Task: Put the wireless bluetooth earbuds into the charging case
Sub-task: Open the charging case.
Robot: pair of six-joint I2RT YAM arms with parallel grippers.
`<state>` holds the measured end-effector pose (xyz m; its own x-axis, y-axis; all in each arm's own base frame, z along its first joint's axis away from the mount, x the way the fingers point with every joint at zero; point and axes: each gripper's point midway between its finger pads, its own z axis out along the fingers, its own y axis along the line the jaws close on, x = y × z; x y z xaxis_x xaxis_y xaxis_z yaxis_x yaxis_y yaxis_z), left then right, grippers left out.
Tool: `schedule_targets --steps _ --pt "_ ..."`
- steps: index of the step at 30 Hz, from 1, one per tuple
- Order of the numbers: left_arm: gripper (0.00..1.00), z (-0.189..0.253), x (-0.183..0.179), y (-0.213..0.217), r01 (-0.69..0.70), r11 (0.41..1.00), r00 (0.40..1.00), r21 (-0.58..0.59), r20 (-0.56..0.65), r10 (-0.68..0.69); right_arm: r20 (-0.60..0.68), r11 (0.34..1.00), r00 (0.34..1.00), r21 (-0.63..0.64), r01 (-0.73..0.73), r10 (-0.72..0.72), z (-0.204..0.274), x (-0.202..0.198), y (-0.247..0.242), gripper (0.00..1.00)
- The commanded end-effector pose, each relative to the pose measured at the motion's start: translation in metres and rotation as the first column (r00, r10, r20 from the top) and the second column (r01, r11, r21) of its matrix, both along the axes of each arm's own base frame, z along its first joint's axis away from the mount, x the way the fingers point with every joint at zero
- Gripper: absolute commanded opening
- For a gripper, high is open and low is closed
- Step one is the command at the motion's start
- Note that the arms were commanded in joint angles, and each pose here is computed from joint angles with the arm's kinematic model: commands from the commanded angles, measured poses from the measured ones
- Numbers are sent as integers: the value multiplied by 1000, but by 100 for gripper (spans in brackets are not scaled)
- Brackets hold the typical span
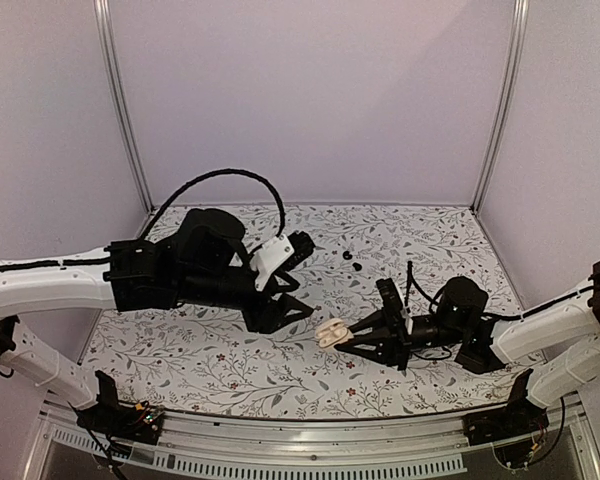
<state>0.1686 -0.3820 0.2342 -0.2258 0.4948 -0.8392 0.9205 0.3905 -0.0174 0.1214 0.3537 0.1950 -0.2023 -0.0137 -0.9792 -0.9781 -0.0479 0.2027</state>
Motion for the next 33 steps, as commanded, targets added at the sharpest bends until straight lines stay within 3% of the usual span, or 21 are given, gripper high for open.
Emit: schedule_targets --steps 1,7,13,20,25,33 --pt "62 33 21 23 -121 981 993 -151 -35 117 -35 997 997 40 70 -69 8 14 -9 0" --pt "62 0 36 66 -267 957 956 -117 -162 246 -67 990 989 44 136 -132 12 27 -20 0" --pt "61 -33 20 74 -227 972 956 -67 -207 209 -96 986 983 29 161 -158 7 32 -23 0" --pt "60 -22 17 48 -150 981 971 -126 -206 122 -83 995 992 22 96 -94 6 24 -18 0" --pt "55 -54 18 49 -158 987 953 15 -260 156 -80 994 991 7 107 -107 4 27 -17 0" --pt "59 1 -9 12 20 981 973 -191 -223 -63 -75 998 995 -11 59 -60 -2 21 -12 0"
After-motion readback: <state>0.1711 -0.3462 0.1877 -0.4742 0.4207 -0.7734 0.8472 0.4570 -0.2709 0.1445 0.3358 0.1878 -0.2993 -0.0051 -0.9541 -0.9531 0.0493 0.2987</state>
